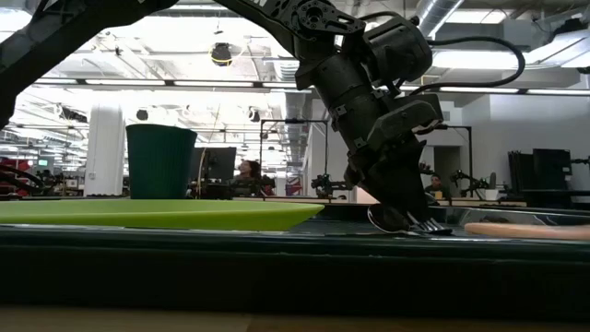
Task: Pick and place plate/cup/fork/spoon on tray
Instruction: Put the orange fork on the black serving tray, then return to Home Position
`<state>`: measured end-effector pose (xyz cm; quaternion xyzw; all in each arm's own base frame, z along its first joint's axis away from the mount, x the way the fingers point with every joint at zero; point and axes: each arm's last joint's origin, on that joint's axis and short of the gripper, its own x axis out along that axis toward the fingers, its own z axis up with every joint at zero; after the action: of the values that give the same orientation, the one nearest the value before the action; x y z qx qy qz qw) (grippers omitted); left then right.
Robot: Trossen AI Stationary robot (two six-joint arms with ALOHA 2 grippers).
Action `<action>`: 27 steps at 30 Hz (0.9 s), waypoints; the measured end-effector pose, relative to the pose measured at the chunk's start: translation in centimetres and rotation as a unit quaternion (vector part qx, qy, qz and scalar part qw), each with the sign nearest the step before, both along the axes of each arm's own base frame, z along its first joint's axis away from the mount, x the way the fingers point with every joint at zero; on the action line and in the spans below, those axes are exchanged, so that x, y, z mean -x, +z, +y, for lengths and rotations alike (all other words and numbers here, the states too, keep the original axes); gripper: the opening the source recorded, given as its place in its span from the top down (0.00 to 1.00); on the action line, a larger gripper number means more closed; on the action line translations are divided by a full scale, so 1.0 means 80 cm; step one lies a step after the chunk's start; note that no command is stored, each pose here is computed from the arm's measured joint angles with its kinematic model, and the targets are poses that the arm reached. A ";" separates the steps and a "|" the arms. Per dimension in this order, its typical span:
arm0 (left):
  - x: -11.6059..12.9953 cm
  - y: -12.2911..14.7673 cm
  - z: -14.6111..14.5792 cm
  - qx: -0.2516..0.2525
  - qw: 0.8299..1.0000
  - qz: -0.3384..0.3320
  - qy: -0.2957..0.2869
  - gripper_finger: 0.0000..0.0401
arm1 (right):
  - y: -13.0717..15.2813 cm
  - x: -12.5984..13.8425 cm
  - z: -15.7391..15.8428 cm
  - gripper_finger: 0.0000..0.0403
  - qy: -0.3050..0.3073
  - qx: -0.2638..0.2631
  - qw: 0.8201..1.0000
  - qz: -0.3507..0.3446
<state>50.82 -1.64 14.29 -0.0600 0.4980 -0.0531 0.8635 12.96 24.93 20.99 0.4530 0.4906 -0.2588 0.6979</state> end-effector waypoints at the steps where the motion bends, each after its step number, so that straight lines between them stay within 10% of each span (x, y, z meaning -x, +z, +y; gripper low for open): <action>1: 0.000 0.000 0.000 0.000 1.000 0.000 0.000 0.62 | 0.000 0.000 0.000 0.32 0.000 0.001 1.000 0.000; 18: -0.005 0.038 0.006 -0.018 1.000 -0.018 0.016 0.59 | -0.001 0.001 -0.003 0.32 0.007 0.016 1.000 0.005; 27: -0.010 0.161 0.001 0.017 0.997 -0.080 0.011 0.59 | 0.000 -0.019 -0.017 0.32 0.017 0.070 0.997 -0.031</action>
<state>51.62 -1.53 27.18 -0.0752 0.4256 -0.0567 0.9000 14.49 23.54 20.98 0.4025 0.4569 -0.2659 0.7473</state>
